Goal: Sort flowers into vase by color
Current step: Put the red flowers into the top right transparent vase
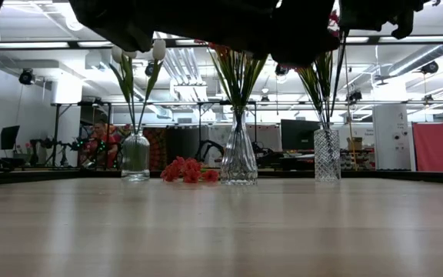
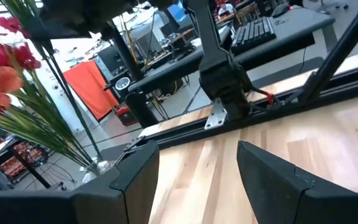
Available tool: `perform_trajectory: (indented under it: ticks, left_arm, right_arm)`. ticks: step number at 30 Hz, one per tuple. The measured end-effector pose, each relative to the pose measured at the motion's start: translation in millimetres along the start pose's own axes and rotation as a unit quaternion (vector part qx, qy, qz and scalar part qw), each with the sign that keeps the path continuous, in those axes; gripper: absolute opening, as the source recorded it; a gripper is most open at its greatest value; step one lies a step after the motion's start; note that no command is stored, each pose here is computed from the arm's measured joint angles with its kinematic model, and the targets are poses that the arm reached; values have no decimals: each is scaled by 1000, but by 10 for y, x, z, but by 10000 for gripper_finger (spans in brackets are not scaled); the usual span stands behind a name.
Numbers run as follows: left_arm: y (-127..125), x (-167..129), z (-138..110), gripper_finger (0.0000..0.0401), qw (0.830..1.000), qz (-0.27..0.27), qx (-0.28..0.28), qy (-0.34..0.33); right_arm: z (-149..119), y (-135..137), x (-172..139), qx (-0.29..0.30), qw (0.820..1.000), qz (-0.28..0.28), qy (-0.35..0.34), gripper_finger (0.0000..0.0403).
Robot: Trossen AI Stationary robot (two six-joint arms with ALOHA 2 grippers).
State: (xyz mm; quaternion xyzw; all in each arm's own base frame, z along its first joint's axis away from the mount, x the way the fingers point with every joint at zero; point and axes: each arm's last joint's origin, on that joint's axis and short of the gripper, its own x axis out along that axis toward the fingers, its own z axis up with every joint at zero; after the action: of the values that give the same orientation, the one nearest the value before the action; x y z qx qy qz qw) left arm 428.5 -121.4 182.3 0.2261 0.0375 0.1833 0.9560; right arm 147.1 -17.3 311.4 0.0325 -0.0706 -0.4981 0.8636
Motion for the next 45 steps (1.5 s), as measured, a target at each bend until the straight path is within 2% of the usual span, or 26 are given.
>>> perform_trajectory:
  ticks: [9,20,31,45]
  left_arm:
    - [23,18,-19,199,1000,4,13,5]
    - [22,27,-51,199,1000,0,21,16]
    - [40,48,-84,199,999,0,28,26]
    - [84,85,-109,199,999,2,26,29]
  right_arm:
    - [87,34,39,-18,999,-21,-34,22]
    - [-30,103,185,-56,997,-46,-23,22]
    - [-29,146,208,-64,997,-35,-33,22]
    - [-111,252,273,-120,992,-13,-35,22]
